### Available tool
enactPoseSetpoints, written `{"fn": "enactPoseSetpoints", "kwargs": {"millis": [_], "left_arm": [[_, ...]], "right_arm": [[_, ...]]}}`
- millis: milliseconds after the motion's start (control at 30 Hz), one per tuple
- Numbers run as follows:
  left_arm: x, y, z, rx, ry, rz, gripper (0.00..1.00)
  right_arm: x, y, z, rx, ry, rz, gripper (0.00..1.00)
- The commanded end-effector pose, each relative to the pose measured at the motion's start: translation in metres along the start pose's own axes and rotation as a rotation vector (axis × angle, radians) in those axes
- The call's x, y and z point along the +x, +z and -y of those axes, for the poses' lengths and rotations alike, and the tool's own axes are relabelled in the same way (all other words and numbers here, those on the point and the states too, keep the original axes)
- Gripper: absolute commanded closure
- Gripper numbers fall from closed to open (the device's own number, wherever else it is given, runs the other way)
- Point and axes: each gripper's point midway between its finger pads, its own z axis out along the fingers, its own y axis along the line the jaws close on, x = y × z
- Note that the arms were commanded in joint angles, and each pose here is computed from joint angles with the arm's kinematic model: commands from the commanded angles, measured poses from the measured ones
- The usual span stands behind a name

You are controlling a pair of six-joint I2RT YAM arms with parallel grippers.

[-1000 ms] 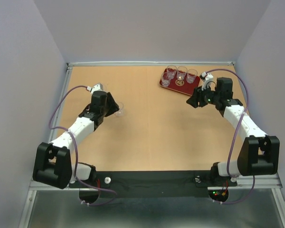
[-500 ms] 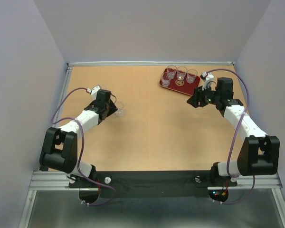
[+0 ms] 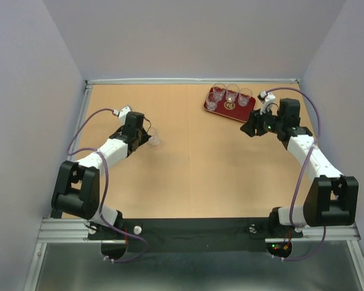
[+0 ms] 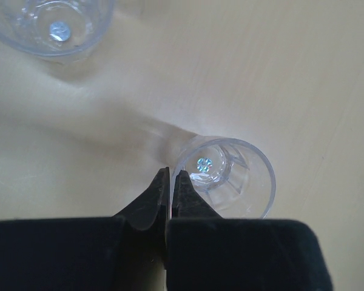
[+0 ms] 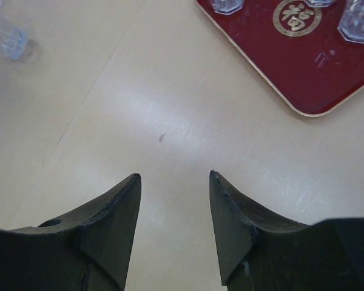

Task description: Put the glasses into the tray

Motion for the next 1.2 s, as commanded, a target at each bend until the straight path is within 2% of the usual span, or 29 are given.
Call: {"fn": "enactPoseSetpoints", "kwargs": {"millis": [0, 100, 200, 300, 400, 467, 500, 567, 600, 633, 700, 733, 867, 1033, 1100, 1167], "left_arm": [[-0.030, -0.029, 0.071, 0.252, 0.080, 0.073, 1.00], [-0.021, -0.052, 0.126, 0.494, 0.189, 0.047, 1.00], [-0.018, -0.056, 0.158, 0.601, 0.246, 0.033, 1.00], [0.004, -0.048, 0.194, 0.669, 0.324, -0.028, 1.00], [0.001, -0.053, 0.230, 0.717, 0.386, -0.011, 1.00], [0.019, -0.043, 0.249, 0.723, 0.439, -0.037, 1.00], [0.006, -0.051, 0.270, 0.752, 0.457, 0.004, 1.00], [0.019, -0.036, 0.280, 0.729, 0.502, -0.017, 1.00], [0.010, -0.047, 0.302, 0.761, 0.511, 0.016, 1.00], [0.021, -0.032, 0.302, 0.735, 0.548, -0.003, 1.00], [0.012, -0.036, 0.323, 0.756, 0.565, 0.037, 1.00], [0.023, -0.026, 0.326, 0.742, 0.596, 0.025, 1.00], [0.029, -0.018, 0.348, 0.744, 0.636, 0.047, 1.00], [0.029, -0.009, 0.382, 0.750, 0.660, 0.129, 1.00], [0.022, -0.019, 0.401, 0.782, 0.665, 0.175, 1.00], [0.016, -0.010, 0.408, 0.737, 0.659, 0.234, 1.00]], "right_arm": [[-0.016, -0.015, 0.016, 0.093, -0.045, 0.054, 0.45], [-0.020, -0.025, 0.045, 0.251, -0.026, 0.058, 0.45], [-0.024, -0.033, 0.057, 0.304, 0.002, 0.079, 0.42], [-0.027, -0.039, 0.061, 0.323, 0.015, 0.100, 0.42], [-0.030, -0.044, 0.063, 0.334, 0.016, 0.118, 0.41], [-0.030, -0.044, 0.062, 0.327, 0.023, 0.121, 0.41], [-0.030, -0.045, 0.064, 0.331, 0.025, 0.122, 0.41], [-0.029, -0.044, 0.063, 0.326, 0.028, 0.121, 0.41], [-0.030, -0.044, 0.063, 0.324, 0.031, 0.124, 0.41], [-0.029, -0.045, 0.063, 0.322, 0.030, 0.123, 0.41], [-0.030, -0.045, 0.064, 0.324, 0.032, 0.124, 0.41], [-0.030, -0.045, 0.064, 0.324, 0.032, 0.126, 0.41], [-0.029, -0.045, 0.065, 0.323, 0.034, 0.125, 0.41], [-0.028, -0.046, 0.068, 0.338, 0.039, 0.123, 0.41], [-0.029, -0.047, 0.070, 0.342, 0.040, 0.126, 0.41], [-0.028, -0.047, 0.070, 0.340, 0.042, 0.124, 0.41]]}}
